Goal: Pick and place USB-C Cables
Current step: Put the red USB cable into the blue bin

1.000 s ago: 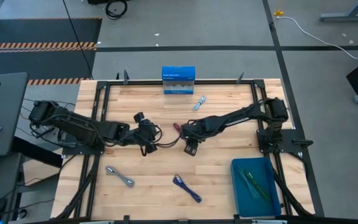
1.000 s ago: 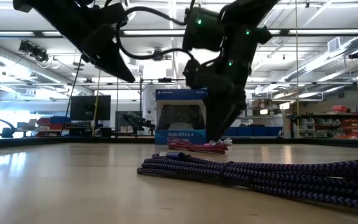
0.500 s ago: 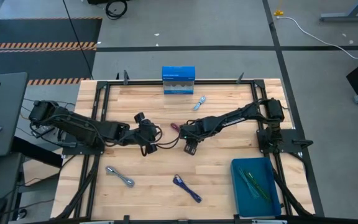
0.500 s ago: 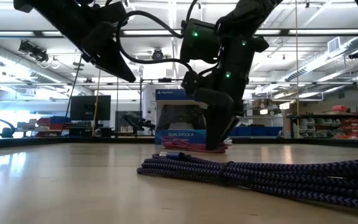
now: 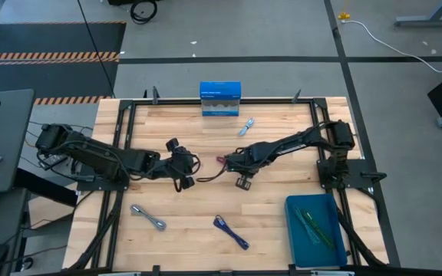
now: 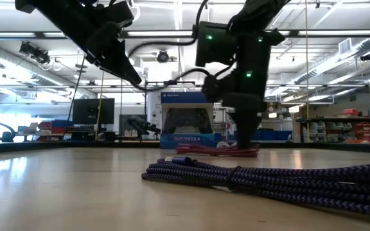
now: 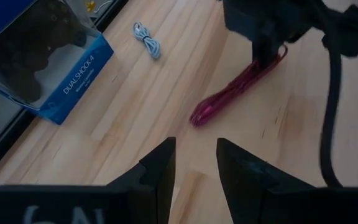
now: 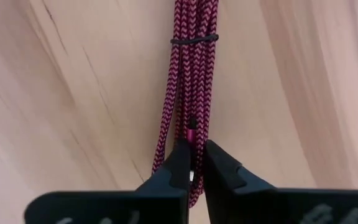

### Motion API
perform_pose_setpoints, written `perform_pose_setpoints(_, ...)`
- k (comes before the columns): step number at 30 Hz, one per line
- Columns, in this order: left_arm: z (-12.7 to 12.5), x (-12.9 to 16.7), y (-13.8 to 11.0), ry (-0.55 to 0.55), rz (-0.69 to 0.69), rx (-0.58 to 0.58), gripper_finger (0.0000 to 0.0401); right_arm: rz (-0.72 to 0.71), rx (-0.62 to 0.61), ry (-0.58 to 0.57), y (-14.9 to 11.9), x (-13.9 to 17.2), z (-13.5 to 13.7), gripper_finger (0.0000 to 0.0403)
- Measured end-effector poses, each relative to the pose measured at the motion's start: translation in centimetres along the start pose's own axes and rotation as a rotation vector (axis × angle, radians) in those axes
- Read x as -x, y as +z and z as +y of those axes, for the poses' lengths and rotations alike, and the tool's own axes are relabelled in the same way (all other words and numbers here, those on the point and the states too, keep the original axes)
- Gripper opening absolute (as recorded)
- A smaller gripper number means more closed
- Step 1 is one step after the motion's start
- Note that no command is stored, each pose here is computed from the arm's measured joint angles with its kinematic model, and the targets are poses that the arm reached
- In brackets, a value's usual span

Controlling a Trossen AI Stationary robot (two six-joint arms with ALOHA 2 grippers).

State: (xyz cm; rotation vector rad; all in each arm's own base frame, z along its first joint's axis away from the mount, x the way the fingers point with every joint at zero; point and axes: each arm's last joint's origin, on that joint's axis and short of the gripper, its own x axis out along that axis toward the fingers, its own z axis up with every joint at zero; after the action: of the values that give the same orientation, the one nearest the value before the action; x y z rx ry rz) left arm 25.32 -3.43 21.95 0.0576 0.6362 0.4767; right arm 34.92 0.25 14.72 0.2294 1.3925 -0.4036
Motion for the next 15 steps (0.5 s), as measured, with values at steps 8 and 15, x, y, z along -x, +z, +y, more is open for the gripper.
perform_pose_setpoints(8,0.0,0.0,0.0,-0.001,0.0,0.004,0.0125,0.058,-0.012,-0.014,-2.4,5.0,-0.9,0.0008)
perform_pose_setpoints(15,-0.1,0.0,0.5,-0.012,-0.044,0.028,0.0125,0.138,-0.075,0.038,-6.3,10.1,-0.6,0.0008)
